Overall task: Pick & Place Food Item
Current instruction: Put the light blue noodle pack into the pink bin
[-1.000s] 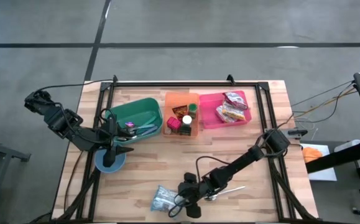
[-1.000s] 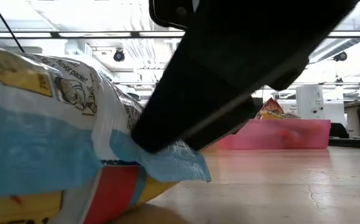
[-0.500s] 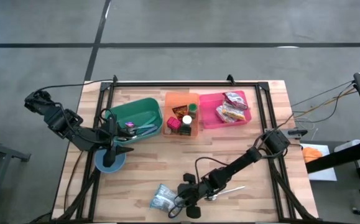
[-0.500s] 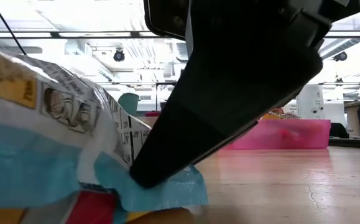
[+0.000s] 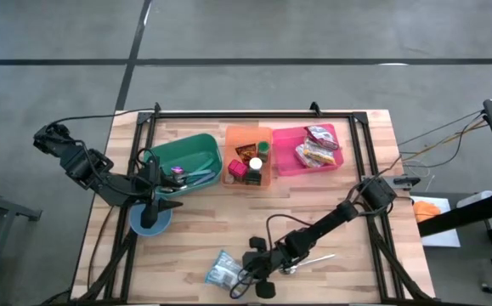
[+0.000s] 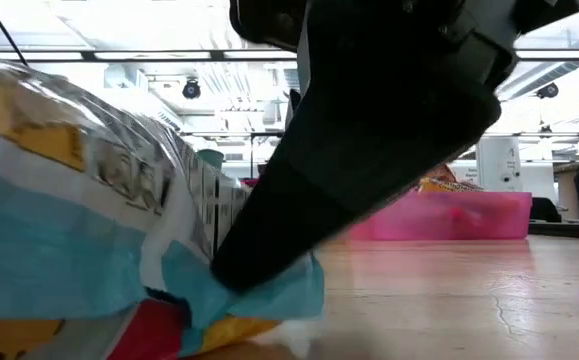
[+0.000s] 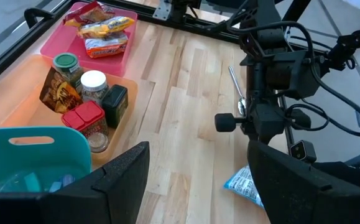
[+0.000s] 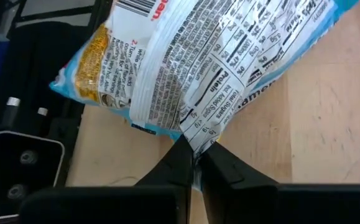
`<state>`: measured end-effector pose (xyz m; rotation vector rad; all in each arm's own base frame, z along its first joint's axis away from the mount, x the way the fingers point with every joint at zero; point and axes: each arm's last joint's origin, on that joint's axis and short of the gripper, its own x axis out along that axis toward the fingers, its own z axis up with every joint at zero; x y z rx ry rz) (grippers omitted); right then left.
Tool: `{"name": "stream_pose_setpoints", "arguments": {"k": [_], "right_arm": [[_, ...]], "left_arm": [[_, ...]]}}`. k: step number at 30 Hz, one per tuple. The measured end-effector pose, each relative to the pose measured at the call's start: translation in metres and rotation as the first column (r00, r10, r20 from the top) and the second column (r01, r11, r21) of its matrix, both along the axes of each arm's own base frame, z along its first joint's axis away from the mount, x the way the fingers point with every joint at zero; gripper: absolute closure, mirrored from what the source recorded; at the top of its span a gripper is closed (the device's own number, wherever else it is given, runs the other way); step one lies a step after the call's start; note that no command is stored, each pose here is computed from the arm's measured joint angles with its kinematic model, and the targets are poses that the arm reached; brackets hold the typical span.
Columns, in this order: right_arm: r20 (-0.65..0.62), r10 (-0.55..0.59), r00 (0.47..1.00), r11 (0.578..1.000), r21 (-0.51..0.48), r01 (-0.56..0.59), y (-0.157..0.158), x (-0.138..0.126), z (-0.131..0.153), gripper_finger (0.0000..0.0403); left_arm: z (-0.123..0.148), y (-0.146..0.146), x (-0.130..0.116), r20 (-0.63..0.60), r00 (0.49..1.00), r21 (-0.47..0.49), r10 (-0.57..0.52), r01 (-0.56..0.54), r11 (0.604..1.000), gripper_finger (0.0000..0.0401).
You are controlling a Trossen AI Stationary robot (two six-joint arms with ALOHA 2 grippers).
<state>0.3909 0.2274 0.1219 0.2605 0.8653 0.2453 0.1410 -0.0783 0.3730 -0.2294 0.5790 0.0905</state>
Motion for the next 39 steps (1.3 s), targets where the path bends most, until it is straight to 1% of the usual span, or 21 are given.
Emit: {"name": "stream_pose_setpoints", "arguments": {"k": [7,12,16,19,24,30,39], "right_arm": [[0.05,0.007,0.999,1.0,-0.001,-0.007,-0.002,-0.001,0.02,0.0392],[0.09,-0.032,0.995,0.999,-0.03,0.035,-0.007,-0.002,0.036,0.0392],[0.113,-0.078,0.99,0.992,-0.087,0.088,-0.012,-0.006,0.052,0.0392],[0.136,-0.12,0.983,0.979,-0.147,0.139,-0.018,-0.012,0.067,0.0392],[0.182,-0.192,0.964,0.952,-0.203,0.228,-0.03,-0.024,0.098,0.0392],[0.202,-0.246,0.948,0.917,-0.268,0.295,-0.044,-0.04,0.127,0.0392],[0.189,-0.343,0.92,0.806,-0.443,0.391,-0.079,-0.068,0.157,0.0392]], "left_arm": [[0.0,0.0,0.0,0.0,1.0,0.0,0.0,0.0,1.0,0.013],[0.0,0.0,0.0,0.0,1.0,0.0,0.0,0.0,1.0,0.013],[0.0,0.0,0.0,-0.001,1.0,0.0,0.0,0.0,1.0,0.013],[0.0,0.0,0.0,-0.001,1.0,-0.002,0.001,-0.001,1.0,0.013],[0.0,0.0,0.0,-0.001,1.0,-0.001,0.001,-0.001,1.0,0.013],[0.0,0.0,0.0,-0.002,1.0,-0.001,0.001,-0.001,1.0,0.013],[0.0,0.0,0.0,-0.003,1.0,0.0,0.001,-0.001,1.0,0.013]]}}
